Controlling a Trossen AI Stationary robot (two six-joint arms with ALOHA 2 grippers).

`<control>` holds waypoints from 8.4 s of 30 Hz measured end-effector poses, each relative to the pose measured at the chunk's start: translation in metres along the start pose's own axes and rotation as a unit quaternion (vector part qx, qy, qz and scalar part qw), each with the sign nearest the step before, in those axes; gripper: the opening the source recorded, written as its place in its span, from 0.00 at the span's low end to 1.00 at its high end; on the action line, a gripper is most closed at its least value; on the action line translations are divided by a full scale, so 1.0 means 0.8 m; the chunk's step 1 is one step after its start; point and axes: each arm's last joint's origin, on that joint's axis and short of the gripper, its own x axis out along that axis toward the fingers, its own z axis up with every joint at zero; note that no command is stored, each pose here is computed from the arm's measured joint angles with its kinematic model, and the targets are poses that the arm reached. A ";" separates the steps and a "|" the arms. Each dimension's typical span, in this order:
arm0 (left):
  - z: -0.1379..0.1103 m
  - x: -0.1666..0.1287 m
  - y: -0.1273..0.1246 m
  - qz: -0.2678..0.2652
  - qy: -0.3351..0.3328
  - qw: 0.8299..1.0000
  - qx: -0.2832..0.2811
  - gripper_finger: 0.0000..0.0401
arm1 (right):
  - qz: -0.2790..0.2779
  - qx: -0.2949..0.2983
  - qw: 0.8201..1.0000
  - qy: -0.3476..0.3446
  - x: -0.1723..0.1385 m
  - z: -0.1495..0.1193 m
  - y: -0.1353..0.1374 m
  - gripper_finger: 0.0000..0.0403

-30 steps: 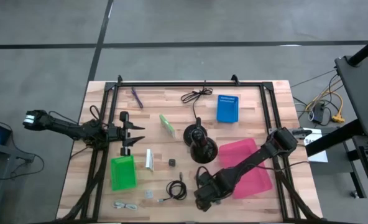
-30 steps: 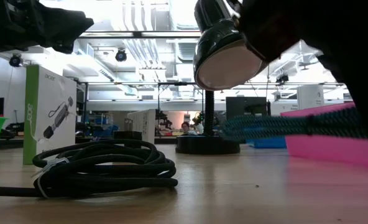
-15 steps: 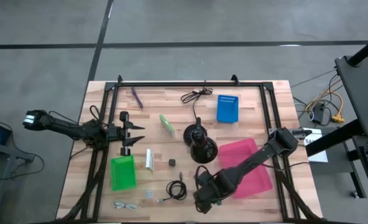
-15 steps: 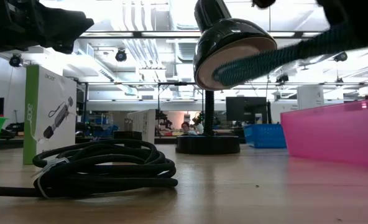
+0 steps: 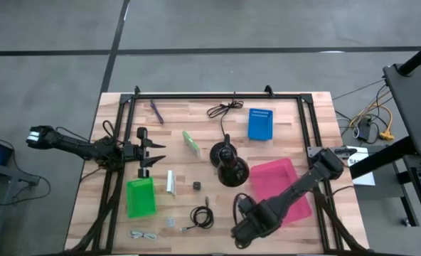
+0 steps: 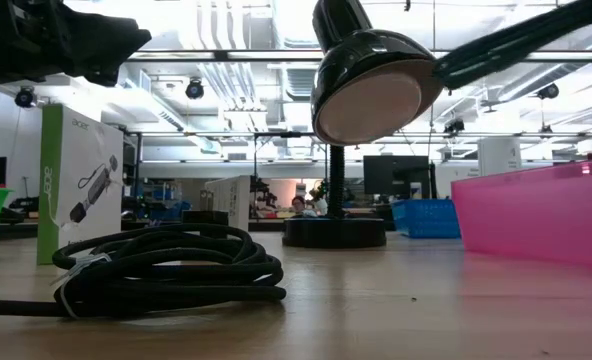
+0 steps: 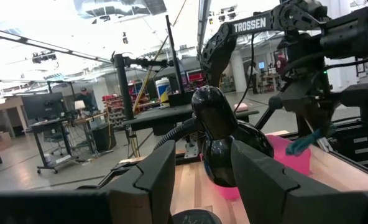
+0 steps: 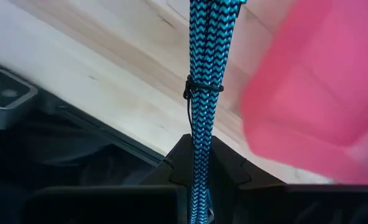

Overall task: Pick and place items into bin
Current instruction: Put the blue charger cable into the red bin, then put the black charger cable into the red bin

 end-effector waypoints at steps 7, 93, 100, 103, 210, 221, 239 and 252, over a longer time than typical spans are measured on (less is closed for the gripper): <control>0.000 0.000 0.000 0.000 0.000 1.000 0.000 0.35 | -0.033 0.014 0.999 -0.001 0.004 -0.014 -0.008 0.04; 0.000 0.000 0.000 0.000 0.000 1.000 0.000 0.35 | -0.201 0.081 0.976 0.013 0.094 0.091 -0.091 0.04; 0.000 0.000 0.000 0.000 0.000 1.000 0.000 0.35 | -0.184 0.079 0.980 0.012 0.096 0.092 -0.087 0.04; 0.000 0.000 0.000 0.000 0.000 1.000 0.000 0.35 | -0.184 0.080 0.980 0.013 0.096 0.092 -0.087 0.04; 0.000 0.000 0.000 0.000 0.000 1.000 0.000 0.35 | 0.147 -0.508 0.709 -0.466 0.022 -0.008 0.051 0.53; 0.000 0.000 0.000 -0.002 -0.002 1.000 0.000 0.35 | 0.124 -0.529 0.696 -0.471 0.053 0.006 0.067 0.52; 0.000 0.000 0.000 0.001 -0.001 1.000 0.000 0.35 | 0.160 -0.544 0.731 -0.380 0.093 0.052 0.078 0.52; 0.000 0.000 0.000 0.000 -0.001 1.000 0.000 0.35 | 0.180 -0.554 0.738 -0.341 0.094 0.085 0.075 0.52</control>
